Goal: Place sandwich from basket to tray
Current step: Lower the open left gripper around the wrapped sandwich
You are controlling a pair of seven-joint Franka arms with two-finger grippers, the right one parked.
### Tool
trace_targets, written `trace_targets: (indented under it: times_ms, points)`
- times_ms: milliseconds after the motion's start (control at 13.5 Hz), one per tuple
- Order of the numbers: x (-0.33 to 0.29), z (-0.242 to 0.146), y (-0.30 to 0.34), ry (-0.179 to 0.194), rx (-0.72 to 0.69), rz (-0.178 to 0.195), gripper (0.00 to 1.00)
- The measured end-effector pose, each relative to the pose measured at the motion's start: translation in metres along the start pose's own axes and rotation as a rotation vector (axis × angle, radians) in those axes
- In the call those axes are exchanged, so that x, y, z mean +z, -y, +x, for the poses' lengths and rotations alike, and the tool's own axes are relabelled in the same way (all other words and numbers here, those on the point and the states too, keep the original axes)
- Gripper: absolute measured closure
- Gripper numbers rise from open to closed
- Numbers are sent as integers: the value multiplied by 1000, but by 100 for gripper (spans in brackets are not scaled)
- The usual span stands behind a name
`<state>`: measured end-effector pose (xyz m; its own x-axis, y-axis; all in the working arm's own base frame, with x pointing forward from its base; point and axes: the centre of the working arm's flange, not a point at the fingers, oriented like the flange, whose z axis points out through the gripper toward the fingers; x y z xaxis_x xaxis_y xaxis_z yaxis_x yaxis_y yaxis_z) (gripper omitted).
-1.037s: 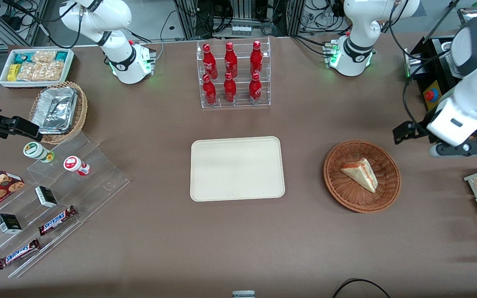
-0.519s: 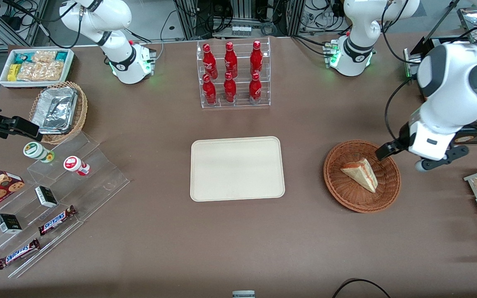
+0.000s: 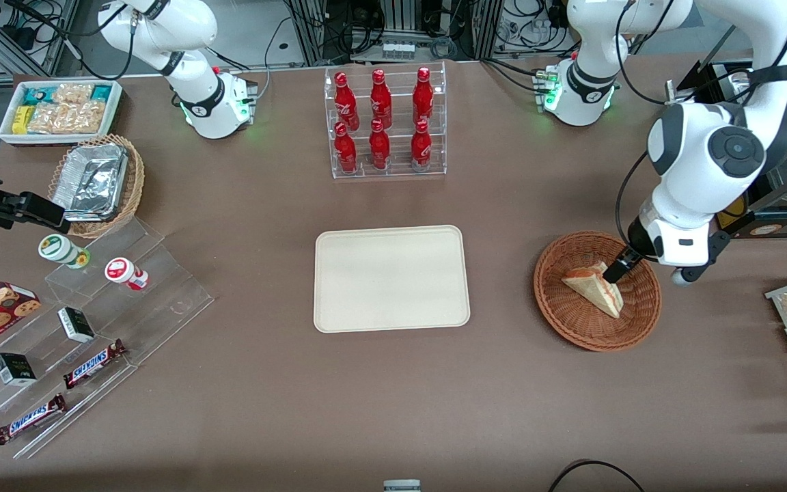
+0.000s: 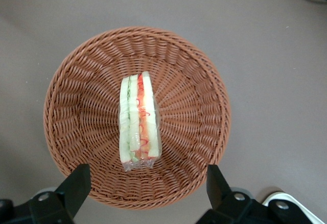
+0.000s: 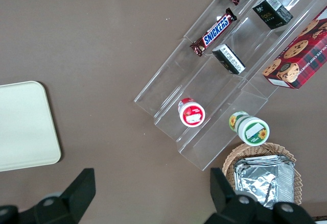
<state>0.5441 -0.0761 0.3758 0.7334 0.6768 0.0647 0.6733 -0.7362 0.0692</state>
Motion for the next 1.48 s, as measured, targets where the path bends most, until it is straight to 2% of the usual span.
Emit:
trace_targets:
  times_ms: [370,667,1185,1481]
  points:
    - [25,-4,5,30,-35,34,0]
    - [52,-2,3,30,-66,28,0]
    - [80,-9,10,58,-68,61,0]
    - [91,-14,18,46,-70,44,0]
